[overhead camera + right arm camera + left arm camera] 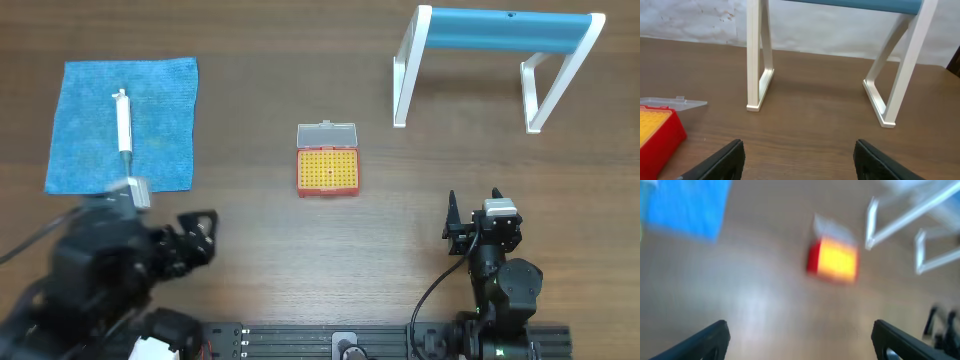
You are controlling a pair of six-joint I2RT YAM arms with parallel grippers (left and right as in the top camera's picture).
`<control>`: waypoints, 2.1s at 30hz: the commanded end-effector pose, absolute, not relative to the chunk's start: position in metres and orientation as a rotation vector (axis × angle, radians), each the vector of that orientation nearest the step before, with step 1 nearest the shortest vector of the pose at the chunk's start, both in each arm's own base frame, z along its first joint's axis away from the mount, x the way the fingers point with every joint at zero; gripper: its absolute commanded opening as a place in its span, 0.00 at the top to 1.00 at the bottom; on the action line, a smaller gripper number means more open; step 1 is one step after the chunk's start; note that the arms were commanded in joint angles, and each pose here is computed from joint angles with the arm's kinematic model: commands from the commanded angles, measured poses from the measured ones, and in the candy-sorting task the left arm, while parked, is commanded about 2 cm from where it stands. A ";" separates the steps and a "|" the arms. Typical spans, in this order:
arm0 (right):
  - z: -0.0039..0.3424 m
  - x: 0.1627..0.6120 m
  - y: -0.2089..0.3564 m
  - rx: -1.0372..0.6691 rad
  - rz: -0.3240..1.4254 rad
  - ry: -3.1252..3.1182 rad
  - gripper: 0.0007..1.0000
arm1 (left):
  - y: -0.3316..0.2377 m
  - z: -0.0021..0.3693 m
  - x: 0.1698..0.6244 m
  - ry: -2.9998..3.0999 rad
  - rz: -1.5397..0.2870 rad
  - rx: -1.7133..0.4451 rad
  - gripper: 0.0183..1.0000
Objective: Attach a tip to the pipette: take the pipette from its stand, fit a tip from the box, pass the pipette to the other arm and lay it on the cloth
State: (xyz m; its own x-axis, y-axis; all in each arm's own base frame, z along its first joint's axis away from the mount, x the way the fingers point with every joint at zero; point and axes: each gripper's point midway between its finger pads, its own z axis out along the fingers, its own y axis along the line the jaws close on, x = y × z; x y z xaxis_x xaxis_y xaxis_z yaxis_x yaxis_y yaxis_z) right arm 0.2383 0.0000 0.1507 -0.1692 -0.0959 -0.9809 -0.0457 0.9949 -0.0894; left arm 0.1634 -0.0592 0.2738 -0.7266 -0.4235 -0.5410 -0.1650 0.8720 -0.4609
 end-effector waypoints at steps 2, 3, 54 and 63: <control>0.151 0.238 -0.001 -0.113 -0.062 1.734 0.30 | -0.035 0.326 0.178 2.024 -0.325 -0.076 0.08; 0.151 0.238 -0.001 -0.113 -0.062 1.734 0.30 | -0.030 0.329 0.181 1.971 -0.283 -0.066 0.08; 0.151 0.238 -0.001 -0.113 -0.062 1.734 0.30 | -0.024 0.159 0.244 1.640 -0.375 -0.162 0.08; 0.151 0.238 -0.001 -0.113 -0.062 1.734 0.30 | -0.024 0.159 0.244 1.640 -0.375 -0.162 0.08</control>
State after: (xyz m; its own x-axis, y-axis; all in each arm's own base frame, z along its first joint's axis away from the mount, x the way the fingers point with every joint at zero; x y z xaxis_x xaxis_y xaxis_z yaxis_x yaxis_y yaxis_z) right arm 0.2382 -0.0007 0.1513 -0.1662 -0.0962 -0.9814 -0.0417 0.9950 -0.0905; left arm 0.2448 -0.0233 0.1598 -0.1075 -0.3129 -0.9437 0.1138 0.9391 -0.3244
